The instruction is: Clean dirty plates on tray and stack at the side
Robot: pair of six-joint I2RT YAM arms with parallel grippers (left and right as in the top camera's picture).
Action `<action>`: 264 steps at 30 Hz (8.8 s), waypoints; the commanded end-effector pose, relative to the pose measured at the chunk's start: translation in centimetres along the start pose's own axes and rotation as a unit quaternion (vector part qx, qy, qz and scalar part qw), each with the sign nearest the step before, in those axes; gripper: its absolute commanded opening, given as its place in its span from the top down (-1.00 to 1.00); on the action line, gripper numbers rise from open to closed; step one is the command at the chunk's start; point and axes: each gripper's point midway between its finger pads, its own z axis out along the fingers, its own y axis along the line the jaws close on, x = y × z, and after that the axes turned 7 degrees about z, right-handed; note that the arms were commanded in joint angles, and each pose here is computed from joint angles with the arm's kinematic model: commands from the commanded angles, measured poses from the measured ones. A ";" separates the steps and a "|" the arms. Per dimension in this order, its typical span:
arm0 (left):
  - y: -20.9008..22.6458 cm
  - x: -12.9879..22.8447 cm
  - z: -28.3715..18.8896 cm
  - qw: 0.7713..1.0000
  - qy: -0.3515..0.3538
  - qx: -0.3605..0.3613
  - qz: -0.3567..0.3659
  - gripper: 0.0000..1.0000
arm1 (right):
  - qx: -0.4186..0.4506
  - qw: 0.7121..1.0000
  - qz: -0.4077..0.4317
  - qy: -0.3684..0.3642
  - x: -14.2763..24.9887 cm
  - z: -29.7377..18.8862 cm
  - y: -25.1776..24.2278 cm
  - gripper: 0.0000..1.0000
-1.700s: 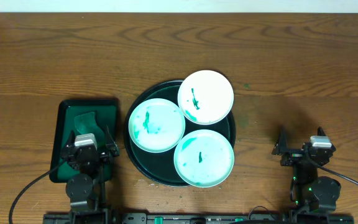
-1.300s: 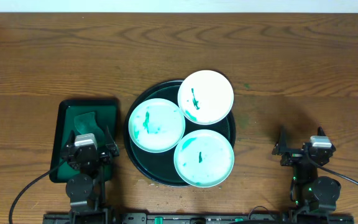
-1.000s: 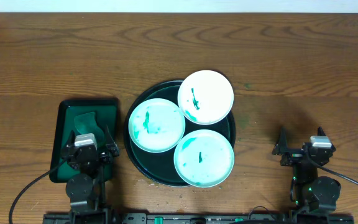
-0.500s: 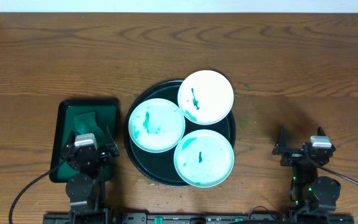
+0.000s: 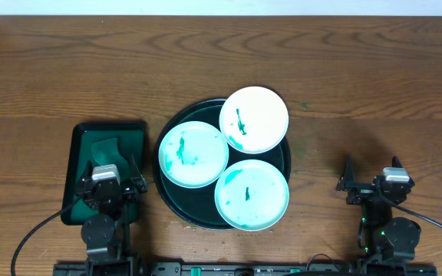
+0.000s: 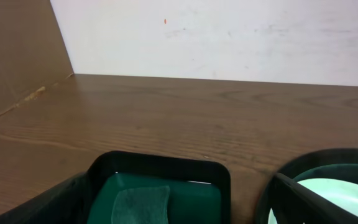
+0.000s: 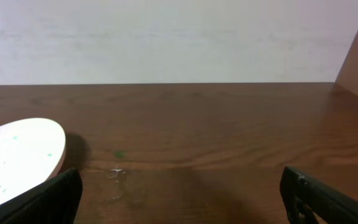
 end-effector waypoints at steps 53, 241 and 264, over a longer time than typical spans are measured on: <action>-0.1 2.0 0.2 1.000 0.029 -0.001 0.011 -0.81 | 0.004 1.000 -0.002 -0.001 0.1 0.0 -0.2 -0.98; -2.0 -3.2 4.9 0.976 0.200 0.083 -0.019 -0.81 | -0.245 0.741 0.024 0.624 4.0 4.2 19.3 -0.99; -2.9 3.9 3.3 0.842 0.527 0.116 -0.006 -0.81 | -0.226 0.713 0.027 0.663 4.5 2.1 18.4 -0.99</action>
